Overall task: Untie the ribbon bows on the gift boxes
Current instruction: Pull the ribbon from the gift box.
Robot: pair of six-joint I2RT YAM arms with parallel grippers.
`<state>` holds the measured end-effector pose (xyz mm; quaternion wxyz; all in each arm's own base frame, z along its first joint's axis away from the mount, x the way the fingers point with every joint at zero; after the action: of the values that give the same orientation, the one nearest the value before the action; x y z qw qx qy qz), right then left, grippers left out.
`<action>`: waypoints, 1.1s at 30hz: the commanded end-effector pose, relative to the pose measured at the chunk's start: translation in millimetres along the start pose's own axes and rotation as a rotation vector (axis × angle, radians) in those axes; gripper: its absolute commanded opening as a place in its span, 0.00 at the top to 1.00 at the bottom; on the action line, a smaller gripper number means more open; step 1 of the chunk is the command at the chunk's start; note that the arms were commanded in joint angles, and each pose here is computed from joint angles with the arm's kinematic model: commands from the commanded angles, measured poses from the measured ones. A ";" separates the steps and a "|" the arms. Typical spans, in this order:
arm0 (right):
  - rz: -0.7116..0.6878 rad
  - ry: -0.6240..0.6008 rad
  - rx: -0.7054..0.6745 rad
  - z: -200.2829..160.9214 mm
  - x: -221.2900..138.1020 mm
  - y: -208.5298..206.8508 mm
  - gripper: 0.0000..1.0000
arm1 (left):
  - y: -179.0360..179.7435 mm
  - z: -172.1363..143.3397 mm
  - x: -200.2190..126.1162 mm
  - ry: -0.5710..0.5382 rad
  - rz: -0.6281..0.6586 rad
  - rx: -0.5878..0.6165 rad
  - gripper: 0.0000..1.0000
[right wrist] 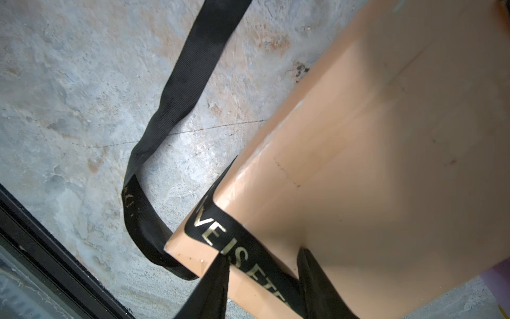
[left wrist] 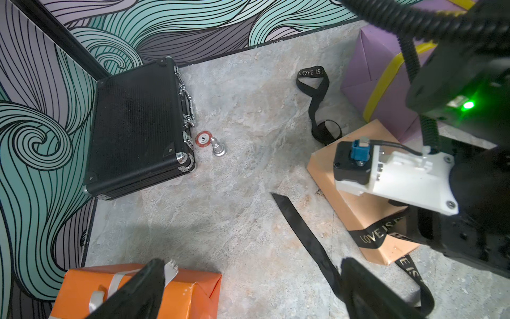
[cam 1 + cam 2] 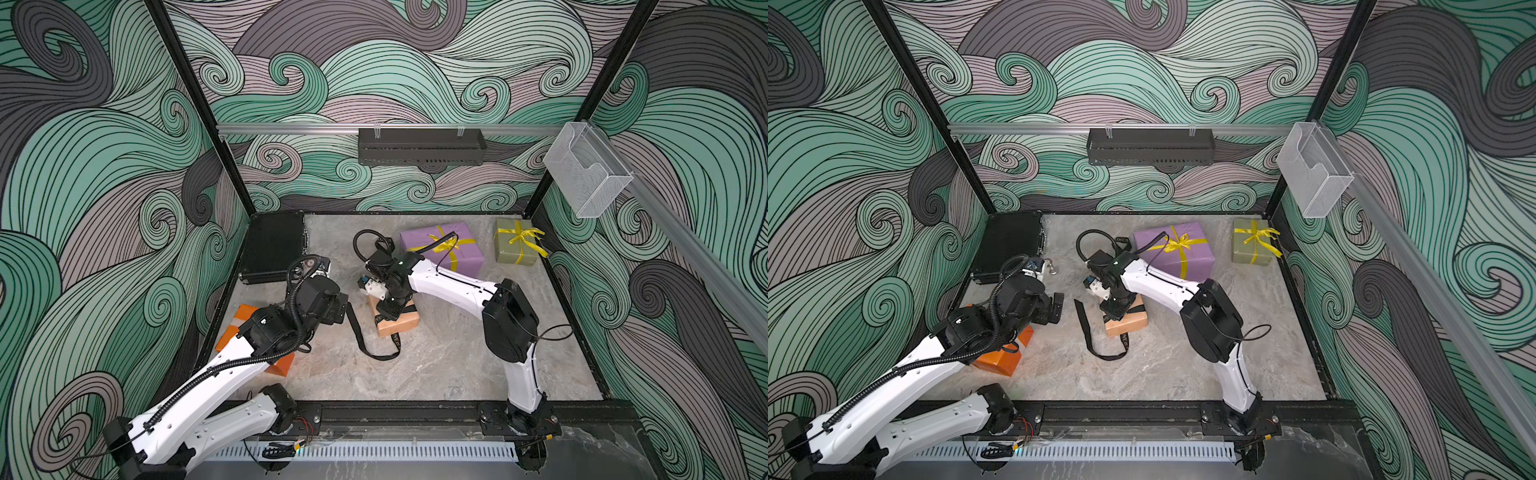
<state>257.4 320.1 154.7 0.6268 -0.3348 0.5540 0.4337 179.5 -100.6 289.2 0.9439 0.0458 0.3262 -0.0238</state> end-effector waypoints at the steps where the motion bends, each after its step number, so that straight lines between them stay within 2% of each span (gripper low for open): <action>1: 0.048 0.025 0.037 -12.2 2.3 7.1 0.59 | 1.8 2.1 -0.8 -0.012 0.004 -0.021 0.01; 5: 0.050 -0.003 0.037 -11.7 -2.2 8.6 0.64 | 1.0 1.6 0.9 -0.006 0.008 -0.016 0.01; 8: 0.054 -0.011 0.045 -10.3 -3.5 8.3 0.73 | 1.2 1.3 1.8 -0.005 0.015 -0.013 0.01; 11: 0.057 -0.031 0.058 -6.1 -5.2 6.6 0.85 | 1.7 1.5 1.9 -0.007 0.020 -0.013 0.01; 18: 0.063 -0.168 0.105 8.9 -24.3 -1.4 0.99 | 0.8 0.9 4.6 0.001 0.029 -0.005 0.01; 33: 0.162 -0.449 0.201 30.8 -66.9 -7.1 1.00 | -1.6 -0.7 9.6 0.022 0.025 0.003 0.01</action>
<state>272.3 333.5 208.0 0.7125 -0.1646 0.4891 0.4754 184.4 -103.3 283.7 0.9404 0.0525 0.3355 -0.0188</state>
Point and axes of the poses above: each gripper's point midway between its finger pads, its own x axis out along the fingers, its own y axis along the line the jaws close on, z = x × y, the point moved 8 cm from there along -x, back along the fingers, and after that the axes turned 5 degrees about -x, right-handed, at the moved point
